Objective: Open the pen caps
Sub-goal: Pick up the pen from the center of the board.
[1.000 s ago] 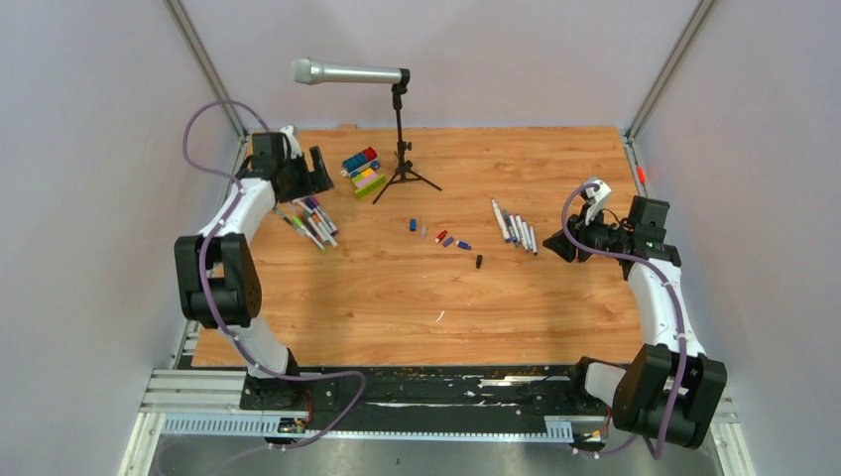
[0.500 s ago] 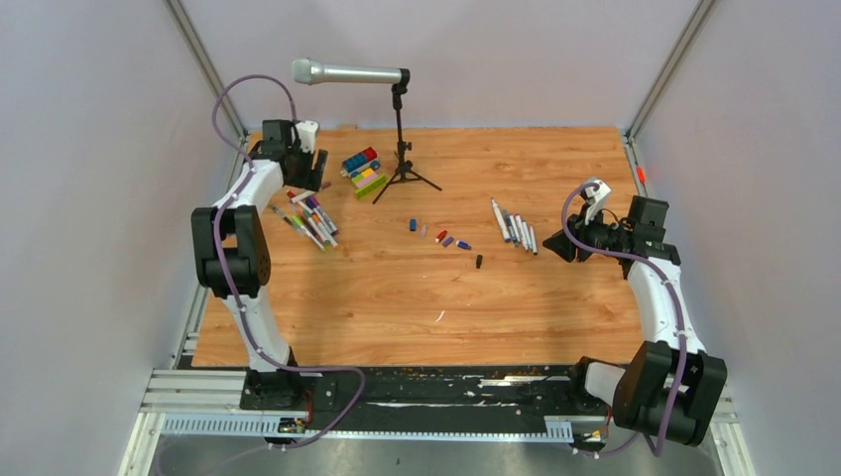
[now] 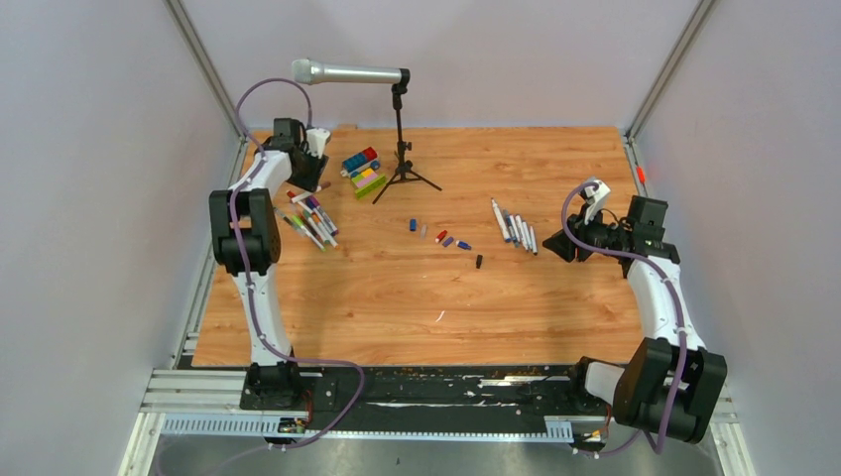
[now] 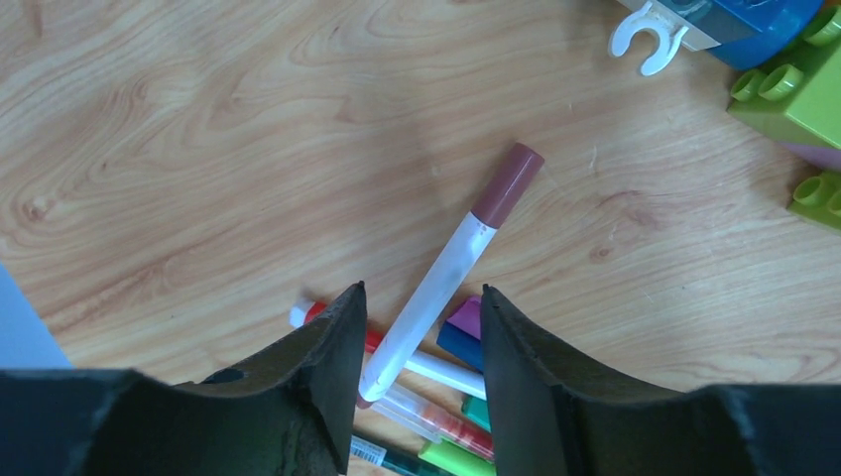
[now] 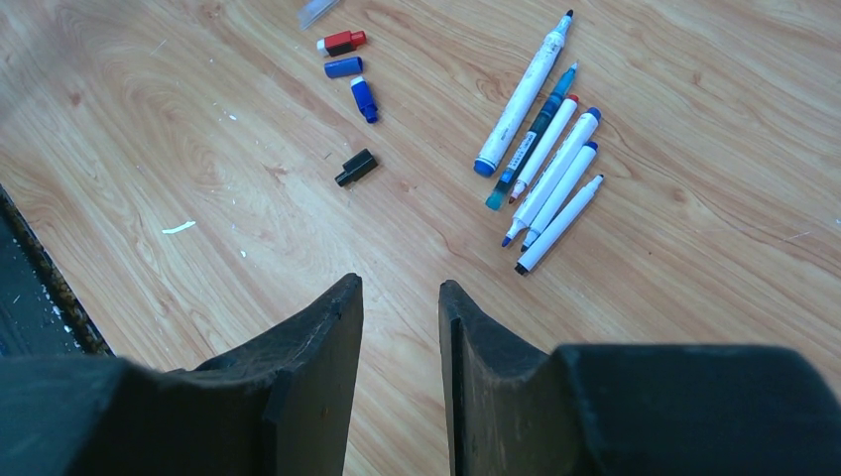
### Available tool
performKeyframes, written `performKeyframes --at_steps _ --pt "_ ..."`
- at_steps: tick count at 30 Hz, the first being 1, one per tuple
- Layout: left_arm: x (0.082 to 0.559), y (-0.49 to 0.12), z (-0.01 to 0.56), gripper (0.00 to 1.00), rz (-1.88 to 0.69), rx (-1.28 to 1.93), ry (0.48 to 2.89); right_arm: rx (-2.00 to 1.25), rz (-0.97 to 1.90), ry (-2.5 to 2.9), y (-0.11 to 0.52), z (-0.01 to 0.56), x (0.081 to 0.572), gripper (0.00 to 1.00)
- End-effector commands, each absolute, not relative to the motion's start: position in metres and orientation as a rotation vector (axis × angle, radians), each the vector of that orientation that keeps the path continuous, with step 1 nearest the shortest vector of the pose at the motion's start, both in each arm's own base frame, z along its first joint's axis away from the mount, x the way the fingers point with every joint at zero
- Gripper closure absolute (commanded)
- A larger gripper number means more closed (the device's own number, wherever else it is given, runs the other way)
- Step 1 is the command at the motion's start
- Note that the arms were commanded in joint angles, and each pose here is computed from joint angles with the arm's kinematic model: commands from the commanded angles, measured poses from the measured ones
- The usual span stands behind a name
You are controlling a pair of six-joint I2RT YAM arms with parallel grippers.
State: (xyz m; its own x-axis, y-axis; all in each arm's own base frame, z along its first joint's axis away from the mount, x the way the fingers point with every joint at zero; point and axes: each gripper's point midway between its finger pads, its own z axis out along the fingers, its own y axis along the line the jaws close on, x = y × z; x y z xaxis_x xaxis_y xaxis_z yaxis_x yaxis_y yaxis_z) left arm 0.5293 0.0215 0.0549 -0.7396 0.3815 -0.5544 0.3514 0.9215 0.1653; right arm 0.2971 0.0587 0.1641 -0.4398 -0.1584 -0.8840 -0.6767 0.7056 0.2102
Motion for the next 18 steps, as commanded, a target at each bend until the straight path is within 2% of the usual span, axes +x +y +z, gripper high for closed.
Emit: performKeyframes --at_steps 1,13,18 --pt "0.538 0.021 0.059 0.49 0.059 0.570 2.456 -0.666 0.671 1.928 0.057 0.172 0.305 0.65" --pt "0.538 0.014 0.040 0.70 -0.009 0.591 2.491 -0.663 0.666 1.940 0.055 0.171 0.306 0.65" --pt "0.539 0.011 0.041 0.84 -0.024 0.593 2.483 -0.664 0.663 1.939 0.055 0.172 0.305 0.65"
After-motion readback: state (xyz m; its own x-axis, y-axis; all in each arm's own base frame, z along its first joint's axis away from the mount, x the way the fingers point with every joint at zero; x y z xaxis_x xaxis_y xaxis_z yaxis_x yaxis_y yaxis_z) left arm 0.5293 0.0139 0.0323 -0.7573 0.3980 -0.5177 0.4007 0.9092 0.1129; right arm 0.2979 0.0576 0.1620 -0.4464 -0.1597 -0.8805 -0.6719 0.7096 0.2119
